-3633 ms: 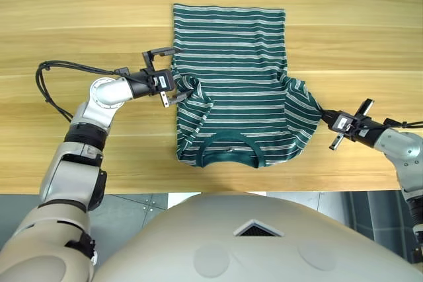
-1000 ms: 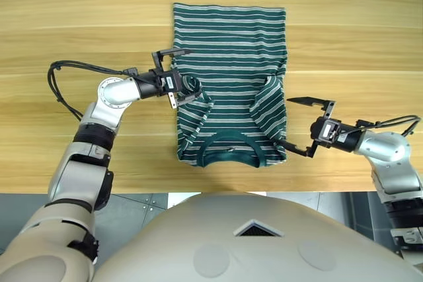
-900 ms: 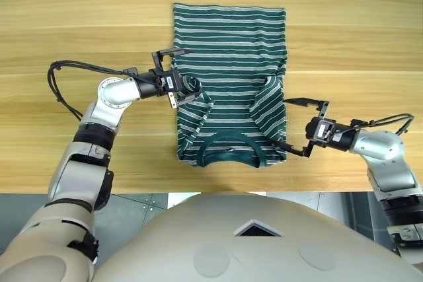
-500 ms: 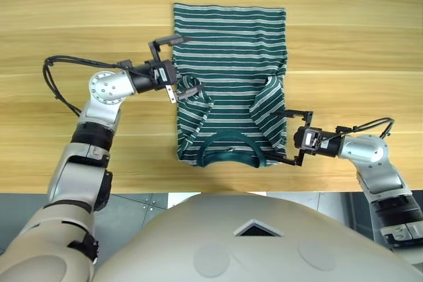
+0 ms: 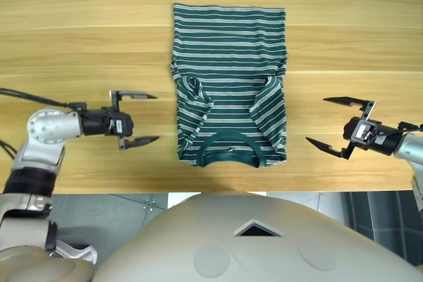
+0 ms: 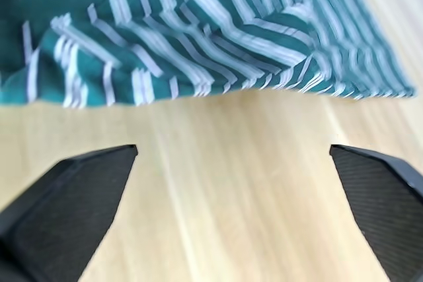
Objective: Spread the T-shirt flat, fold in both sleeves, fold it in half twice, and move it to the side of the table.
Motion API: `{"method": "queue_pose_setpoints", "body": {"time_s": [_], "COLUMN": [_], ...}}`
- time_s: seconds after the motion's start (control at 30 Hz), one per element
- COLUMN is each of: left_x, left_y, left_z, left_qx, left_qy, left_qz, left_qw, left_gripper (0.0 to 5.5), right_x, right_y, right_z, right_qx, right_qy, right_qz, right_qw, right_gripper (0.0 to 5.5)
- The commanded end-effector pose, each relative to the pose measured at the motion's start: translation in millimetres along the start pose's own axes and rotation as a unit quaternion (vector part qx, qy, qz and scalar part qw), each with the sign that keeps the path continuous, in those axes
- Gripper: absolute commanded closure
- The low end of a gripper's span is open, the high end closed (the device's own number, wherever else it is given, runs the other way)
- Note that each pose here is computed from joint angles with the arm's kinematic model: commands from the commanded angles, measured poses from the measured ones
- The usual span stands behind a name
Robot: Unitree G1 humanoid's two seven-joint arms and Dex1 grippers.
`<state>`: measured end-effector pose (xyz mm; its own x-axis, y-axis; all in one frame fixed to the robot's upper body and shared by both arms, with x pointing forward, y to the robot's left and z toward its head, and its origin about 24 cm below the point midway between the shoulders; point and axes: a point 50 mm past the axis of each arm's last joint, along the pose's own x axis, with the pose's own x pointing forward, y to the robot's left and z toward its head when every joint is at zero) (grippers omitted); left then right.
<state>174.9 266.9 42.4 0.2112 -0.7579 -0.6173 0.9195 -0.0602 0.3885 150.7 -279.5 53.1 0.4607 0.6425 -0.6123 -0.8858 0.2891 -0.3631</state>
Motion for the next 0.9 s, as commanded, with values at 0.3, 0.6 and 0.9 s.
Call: {"method": "queue_pose_setpoints", "body": {"time_s": [0.3, 0.6, 0.9], "left_x": [24.5, 48.4, 56.2], "left_y": [-16.8, -28.5, -31.1], "left_z": [26.0, 31.6, 18.7], "left_qx": [0.035, 0.033, 0.032], "left_qy": [-0.030, -0.065, -0.047], "left_qz": [-0.017, -0.061, -0.083], "left_qw": [0.999, 0.995, 0.995], "left_gripper": [0.10, 0.10, 0.10], "right_x": [34.6, 41.9, 49.1], "right_y": [39.9, 42.2, 43.2], "right_z": [9.6, 17.2, 20.2], "right_qx": [-0.016, -0.028, -0.031], "right_qy": [-0.017, -0.028, -0.035], "right_qz": [0.130, 0.136, 0.142], "right_qw": [0.991, 0.990, 0.989], "right_gripper": [0.12, 0.12, 0.12]}}
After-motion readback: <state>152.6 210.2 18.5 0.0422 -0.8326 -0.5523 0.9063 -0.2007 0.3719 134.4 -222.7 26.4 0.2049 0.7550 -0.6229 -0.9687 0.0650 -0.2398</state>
